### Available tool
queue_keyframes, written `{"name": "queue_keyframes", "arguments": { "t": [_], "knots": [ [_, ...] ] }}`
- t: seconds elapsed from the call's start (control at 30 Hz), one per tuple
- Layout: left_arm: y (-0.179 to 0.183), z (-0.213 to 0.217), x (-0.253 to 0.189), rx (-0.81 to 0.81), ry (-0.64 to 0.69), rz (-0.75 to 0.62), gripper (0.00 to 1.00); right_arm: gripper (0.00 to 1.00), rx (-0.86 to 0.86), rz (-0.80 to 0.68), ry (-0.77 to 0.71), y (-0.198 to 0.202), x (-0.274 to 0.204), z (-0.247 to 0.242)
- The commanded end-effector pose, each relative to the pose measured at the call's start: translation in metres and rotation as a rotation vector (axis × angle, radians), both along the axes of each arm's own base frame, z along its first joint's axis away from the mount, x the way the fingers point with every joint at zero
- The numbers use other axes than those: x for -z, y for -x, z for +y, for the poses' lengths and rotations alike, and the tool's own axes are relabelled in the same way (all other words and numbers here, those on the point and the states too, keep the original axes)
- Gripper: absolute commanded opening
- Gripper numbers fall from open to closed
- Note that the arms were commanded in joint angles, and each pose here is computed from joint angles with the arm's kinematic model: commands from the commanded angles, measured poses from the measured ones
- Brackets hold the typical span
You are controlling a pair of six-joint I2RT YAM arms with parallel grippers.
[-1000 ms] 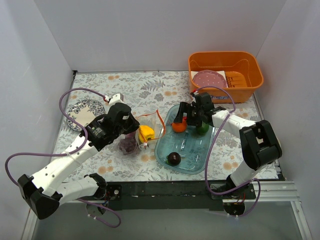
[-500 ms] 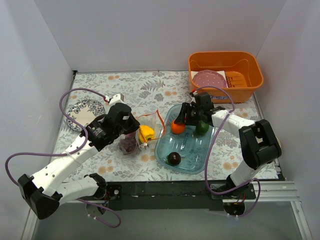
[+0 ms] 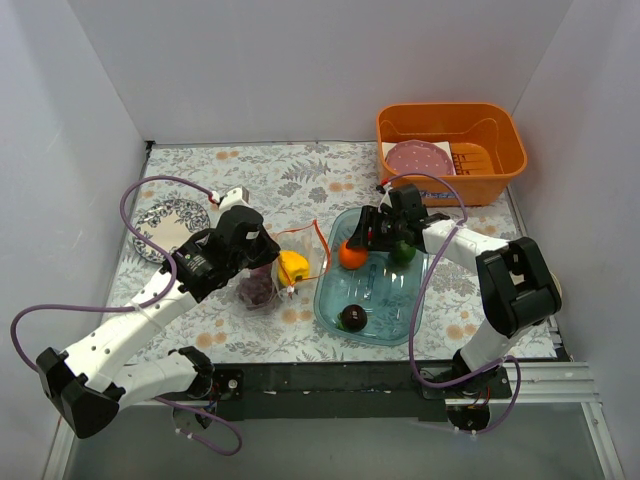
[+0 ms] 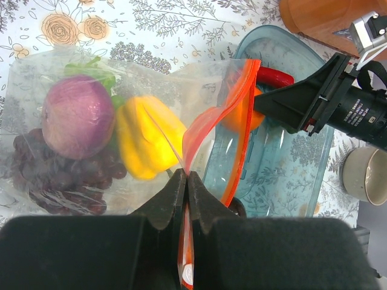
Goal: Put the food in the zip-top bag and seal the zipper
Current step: Pick up the fake fruit from the bin.
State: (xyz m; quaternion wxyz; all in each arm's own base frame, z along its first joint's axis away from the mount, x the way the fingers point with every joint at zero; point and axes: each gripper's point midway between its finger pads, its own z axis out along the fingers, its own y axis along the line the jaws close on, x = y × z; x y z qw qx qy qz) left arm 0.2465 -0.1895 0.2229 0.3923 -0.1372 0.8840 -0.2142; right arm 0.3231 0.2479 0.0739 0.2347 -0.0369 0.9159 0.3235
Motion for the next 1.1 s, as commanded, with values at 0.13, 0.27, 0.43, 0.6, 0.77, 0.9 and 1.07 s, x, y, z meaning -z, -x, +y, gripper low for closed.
{"name": "queue_keyframes", "arguments": {
  "t": [0.13, 0.27, 0.43, 0.6, 0.77, 0.9, 1.07],
  "knots": [
    [0.003, -0.003, 0.001, 0.017, 0.018, 0.015, 0.00, 0.44, -0.025, -0.042, 0.038, 0.011, -0.004, -0.006],
    [0.000, -0.005, 0.001, 0.008, 0.029, 0.011, 0.00, 0.43, -0.035, -0.040, 0.033, 0.016, -0.005, -0.006],
    [-0.002, -0.006, -0.002, 0.000, 0.033, -0.001, 0.00, 0.43, -0.059, -0.068, -0.002, 0.023, -0.017, -0.004],
    [-0.004, -0.003, -0.003, -0.004, 0.015, -0.008, 0.00, 0.42, -0.045, -0.122, -0.033, 0.026, -0.040, -0.006],
    [-0.003, -0.005, -0.003, 0.004, 0.024, -0.008, 0.00, 0.42, -0.023, -0.157, -0.052, 0.029, -0.060, -0.009],
    [-0.001, -0.004, -0.004, 0.010, 0.027, -0.013, 0.00, 0.42, -0.002, -0.211, -0.101, 0.031, -0.088, -0.009],
    [0.002, -0.004, -0.001, 0.022, 0.029, -0.004, 0.00, 0.43, -0.030, -0.301, -0.172, 0.035, -0.136, 0.004]
  ]
}}
